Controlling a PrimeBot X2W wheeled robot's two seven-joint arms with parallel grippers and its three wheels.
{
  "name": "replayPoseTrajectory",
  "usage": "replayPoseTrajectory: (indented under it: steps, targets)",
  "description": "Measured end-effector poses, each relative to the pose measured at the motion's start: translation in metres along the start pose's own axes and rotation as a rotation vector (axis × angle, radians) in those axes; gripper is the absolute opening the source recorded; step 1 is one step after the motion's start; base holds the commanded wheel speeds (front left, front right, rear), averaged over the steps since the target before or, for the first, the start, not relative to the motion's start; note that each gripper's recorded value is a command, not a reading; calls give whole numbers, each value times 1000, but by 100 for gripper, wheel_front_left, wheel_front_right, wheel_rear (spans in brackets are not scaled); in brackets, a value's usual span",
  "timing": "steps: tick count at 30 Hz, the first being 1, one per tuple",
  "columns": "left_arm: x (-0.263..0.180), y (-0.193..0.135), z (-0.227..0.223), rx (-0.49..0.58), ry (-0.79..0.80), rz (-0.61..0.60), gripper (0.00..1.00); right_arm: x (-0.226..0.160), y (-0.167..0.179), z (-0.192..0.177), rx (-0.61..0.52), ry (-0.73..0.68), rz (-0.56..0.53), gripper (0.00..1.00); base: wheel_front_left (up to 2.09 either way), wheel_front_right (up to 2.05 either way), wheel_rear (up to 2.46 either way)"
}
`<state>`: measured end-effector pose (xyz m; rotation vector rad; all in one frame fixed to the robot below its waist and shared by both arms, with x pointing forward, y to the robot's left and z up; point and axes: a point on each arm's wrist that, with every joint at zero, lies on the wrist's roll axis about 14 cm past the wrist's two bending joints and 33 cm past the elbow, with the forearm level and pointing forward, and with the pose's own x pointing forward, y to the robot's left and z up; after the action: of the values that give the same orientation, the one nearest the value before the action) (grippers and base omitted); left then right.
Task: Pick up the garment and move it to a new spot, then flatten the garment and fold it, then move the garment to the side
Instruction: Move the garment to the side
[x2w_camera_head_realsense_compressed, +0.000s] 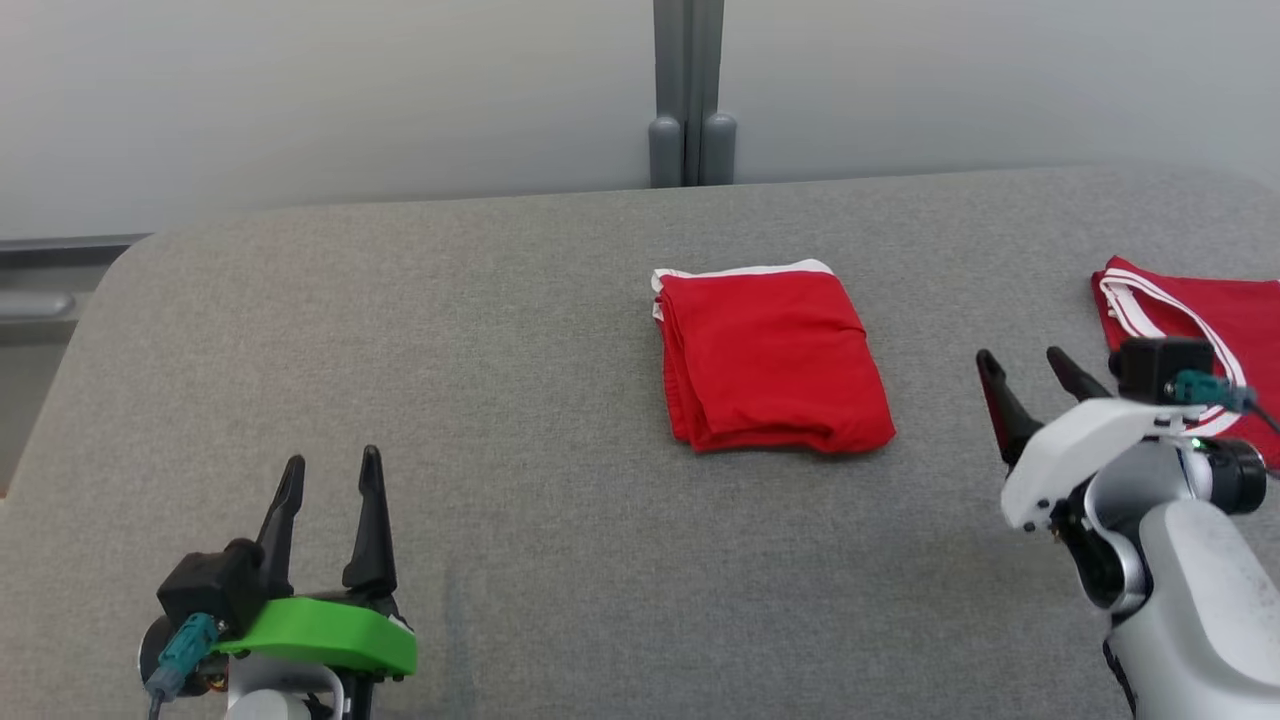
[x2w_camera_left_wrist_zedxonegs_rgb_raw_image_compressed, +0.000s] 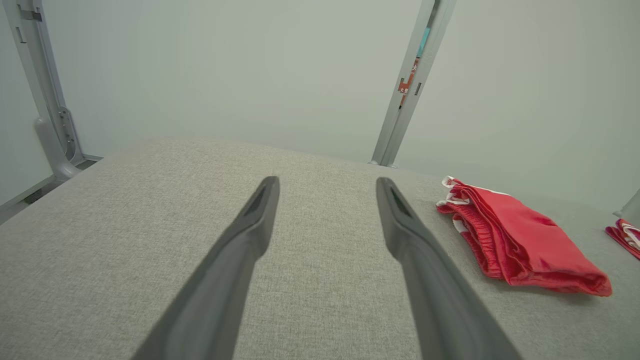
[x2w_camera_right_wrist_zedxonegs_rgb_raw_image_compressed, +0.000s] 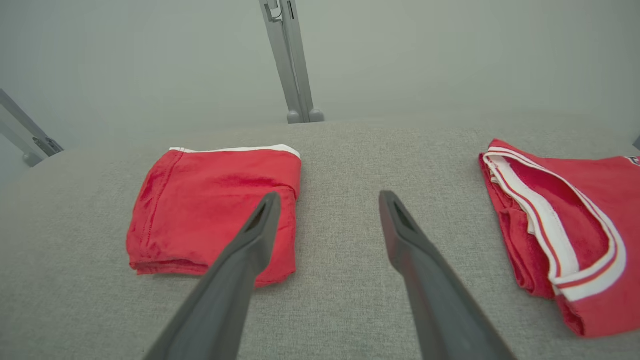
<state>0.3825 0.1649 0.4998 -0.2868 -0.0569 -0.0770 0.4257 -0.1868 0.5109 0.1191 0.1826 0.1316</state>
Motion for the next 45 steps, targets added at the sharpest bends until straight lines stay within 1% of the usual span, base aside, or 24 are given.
replayPoseTrajectory:
  steps: [4, 7, 11, 13, 18, 20, 22, 23, 24, 25, 28, 33, 36, 40, 43, 45]
  targets:
    - [5, 4, 4, 1, -12, 8, 100, 36, 12, 4, 29, 97, 42, 100, 0, 0, 0]
    - [6, 11, 4, 0, -15, 30, 100, 61, 16, -3, 80, 177, 48, 100, 0, 0, 0]
    - [8, 23, 8, 9, -24, 62, 100, 91, 20, -16, 95, 271, 47, 100, 0, 0, 0]
    - [7, 30, 8, 15, -22, 80, 100, 102, 24, -28, 97, 325, 47, 100, 0, 0, 0]
    - [3, 46, 6, 30, -13, 125, 100, 122, 32, -69, 77, 475, 50, 100, 0, 0, 0]
    - [2, 51, 4, 34, -5, 140, 100, 127, 39, -84, 80, 520, 60, 100, 0, 0, 0]
    - [0, 56, 1, 39, 6, 157, 100, 126, 47, -106, 85, 594, 72, 99, 0, 0, 0]
    - [-1, 59, 0, 40, 10, 164, 100, 125, 50, -114, 85, 620, 77, 44, 0, 0, 0]
    - [-2, 61, -1, 42, 14, 173, 100, 127, 52, -118, 76, 636, 83, 14, 0, 0, 0]
    - [-3, 63, -2, 43, 17, 179, 100, 128, 55, -120, 57, 646, 93, 0, 0, 0, 0]
    - [-3, 64, -3, 43, 20, 182, 100, 128, 60, -121, 25, 654, 111, 0, 0, 0, 0]
    - [-1, 59, -9, 35, 32, 168, 100, 126, 48, -108, -77, 623, 112, 0, 0, 0, 0]
    - [2, 52, -12, 27, 36, 145, 100, 124, 27, -87, -149, 582, 87, 0, 0, 0, 0]
    - [10, 36, -16, 12, 40, 96, 100, 117, 4, -46, -233, 525, 67, 0, 0, 0, 0]
    - [20, 19, -17, 4, 38, 44, 100, 104, -35, -15, -286, 485, 0, 0, 0, 0, 0]
    - [29, 4, -19, -1, 36, 0, 100, 90, -72, 6, -329, 464, -74, 0, 0, 0, 0]
